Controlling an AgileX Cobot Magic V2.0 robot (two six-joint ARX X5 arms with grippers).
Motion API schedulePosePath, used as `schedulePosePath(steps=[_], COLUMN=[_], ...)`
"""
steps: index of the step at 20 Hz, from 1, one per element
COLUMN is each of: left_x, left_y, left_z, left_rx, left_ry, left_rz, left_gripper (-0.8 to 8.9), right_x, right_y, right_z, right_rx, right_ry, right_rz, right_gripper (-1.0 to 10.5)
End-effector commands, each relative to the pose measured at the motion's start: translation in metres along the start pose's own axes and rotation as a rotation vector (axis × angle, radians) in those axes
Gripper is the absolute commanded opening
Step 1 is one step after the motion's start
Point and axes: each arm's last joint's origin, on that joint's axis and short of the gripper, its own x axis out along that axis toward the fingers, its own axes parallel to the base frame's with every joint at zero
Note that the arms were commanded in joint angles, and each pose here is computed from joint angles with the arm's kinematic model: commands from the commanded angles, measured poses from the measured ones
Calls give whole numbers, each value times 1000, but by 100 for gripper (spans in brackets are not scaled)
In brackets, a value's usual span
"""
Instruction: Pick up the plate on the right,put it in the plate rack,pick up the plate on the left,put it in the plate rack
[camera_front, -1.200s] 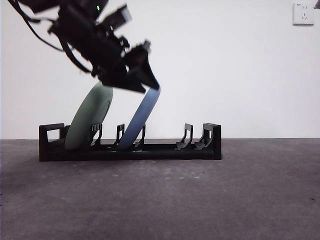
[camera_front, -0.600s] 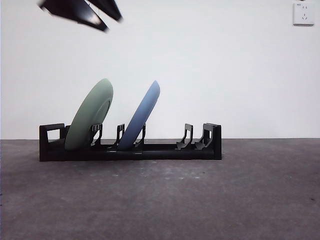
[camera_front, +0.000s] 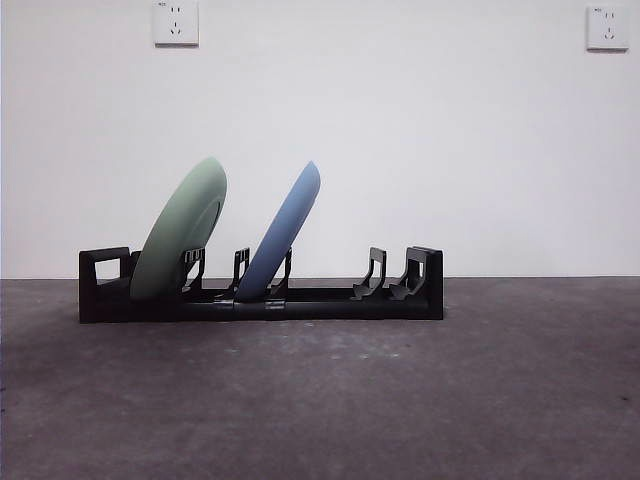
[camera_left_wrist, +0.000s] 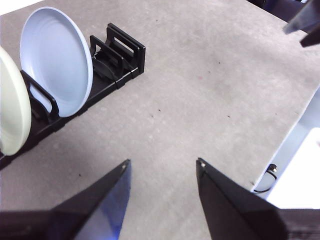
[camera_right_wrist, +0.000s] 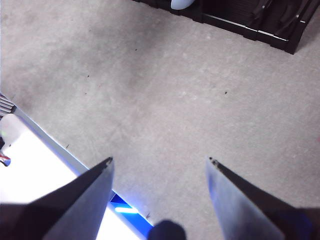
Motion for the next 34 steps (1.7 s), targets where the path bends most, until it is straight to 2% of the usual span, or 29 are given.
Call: schedulePosePath(steps=[1, 4, 7, 8, 9, 10, 16, 18, 21, 31, 34], left_x=[-1, 0, 2, 3, 3, 3, 3, 4, 5, 18, 22], left_y=[-1, -1, 0, 0, 0, 0, 0, 1, 1, 6, 8], left_z=[-2, -3, -2, -2, -2, -2, -2, -2, -1, 0, 4], left_rx=[-7, -10, -11, -7, -3, 0, 3, 2, 1, -22, -16], left_ry=[10, 19, 23, 24, 23, 22, 24, 28, 31, 91, 63], left_rz=[-6, -7, -8, -8, -8, -8, -8, -8, -2, -6, -3], left_gripper=[220, 220, 214, 172, 52, -12, -5, -4, -4, -4, -4], right_x=[2, 2, 2, 2, 2, 2, 2, 2, 2, 1, 1], right_y=[0, 0, 0, 0, 0, 0, 1, 0, 0, -7, -9], right_z=[-2, -2, -2, -2, -3, -4, -4, -4, -3, 6, 8], right_rx=[-9, -9, -7, -5, -11, -25, -36, 1, -6, -44, -48], right_ry=[5, 5, 9, 14, 21, 28, 31, 33, 20, -55, -71], right_rz=[25, 32, 32, 32, 33, 35, 36, 32, 26, -221, -277], right_gripper=[312, 309, 134, 78, 24, -15, -12, 5, 4, 4, 4])
